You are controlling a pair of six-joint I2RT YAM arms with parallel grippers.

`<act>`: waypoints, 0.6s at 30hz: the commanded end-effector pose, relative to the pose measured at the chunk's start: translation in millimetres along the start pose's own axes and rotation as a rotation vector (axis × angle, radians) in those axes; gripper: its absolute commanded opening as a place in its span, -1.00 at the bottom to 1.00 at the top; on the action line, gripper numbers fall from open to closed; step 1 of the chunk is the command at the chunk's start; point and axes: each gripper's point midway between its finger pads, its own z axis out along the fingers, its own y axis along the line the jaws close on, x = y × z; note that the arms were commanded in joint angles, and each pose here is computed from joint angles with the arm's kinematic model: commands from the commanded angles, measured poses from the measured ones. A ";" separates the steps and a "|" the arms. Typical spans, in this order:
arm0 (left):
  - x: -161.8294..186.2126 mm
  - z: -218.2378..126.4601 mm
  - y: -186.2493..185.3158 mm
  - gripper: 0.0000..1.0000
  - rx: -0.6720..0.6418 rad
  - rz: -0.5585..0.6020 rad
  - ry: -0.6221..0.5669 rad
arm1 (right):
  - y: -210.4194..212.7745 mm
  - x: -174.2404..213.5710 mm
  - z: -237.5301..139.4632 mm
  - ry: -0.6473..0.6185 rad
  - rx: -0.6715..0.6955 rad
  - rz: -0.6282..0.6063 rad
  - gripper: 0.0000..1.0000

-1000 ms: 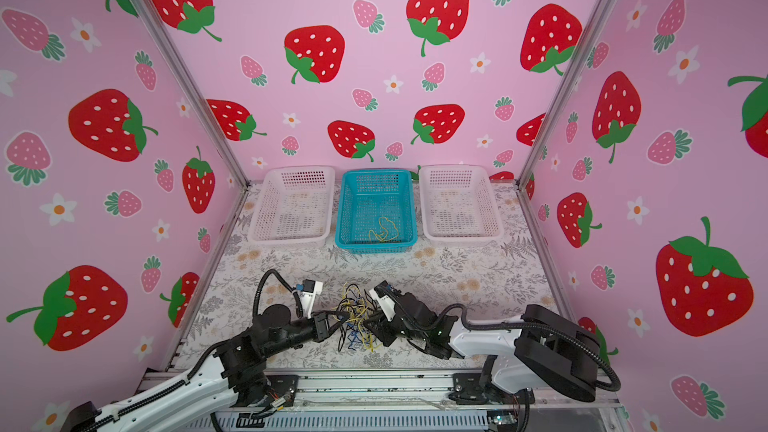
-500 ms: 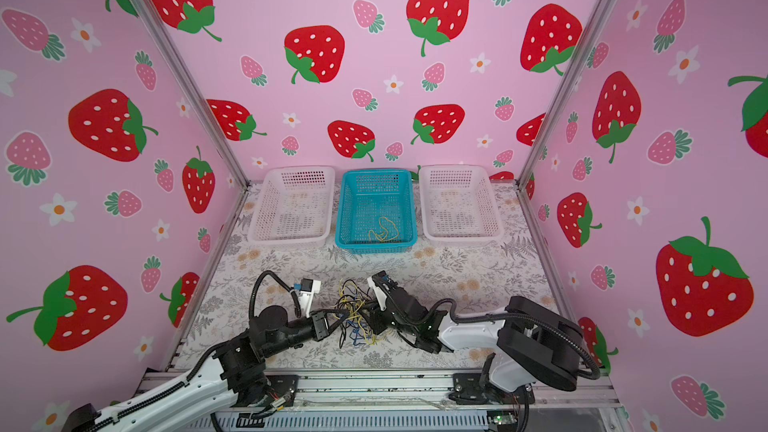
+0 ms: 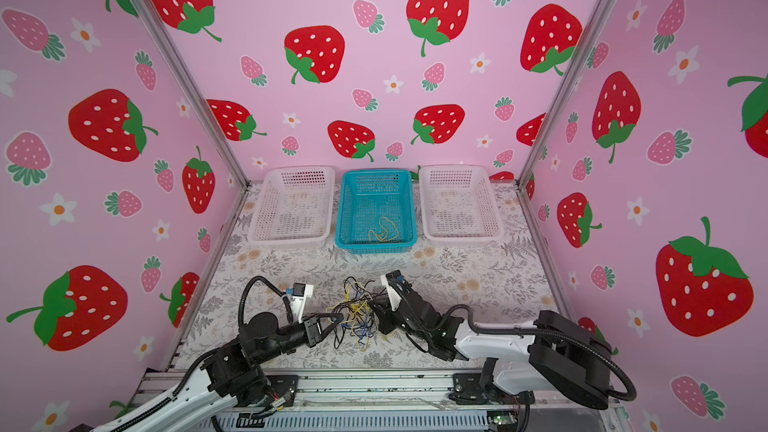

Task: Untangle the cables
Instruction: 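Pull the yellow wire free of the bundle with the right gripper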

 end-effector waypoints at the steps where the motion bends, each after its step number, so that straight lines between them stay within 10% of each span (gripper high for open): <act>1: -7.4 -13.0 0.2 -1.00 -0.061 0.012 -0.017 | -82.4 15.9 -25.1 0.017 0.314 0.014 -1.00; 18: -4.1 14.3 -0.3 -0.94 -0.105 0.038 0.100 | -90.8 -33.3 -71.8 -0.003 0.357 -0.097 -1.00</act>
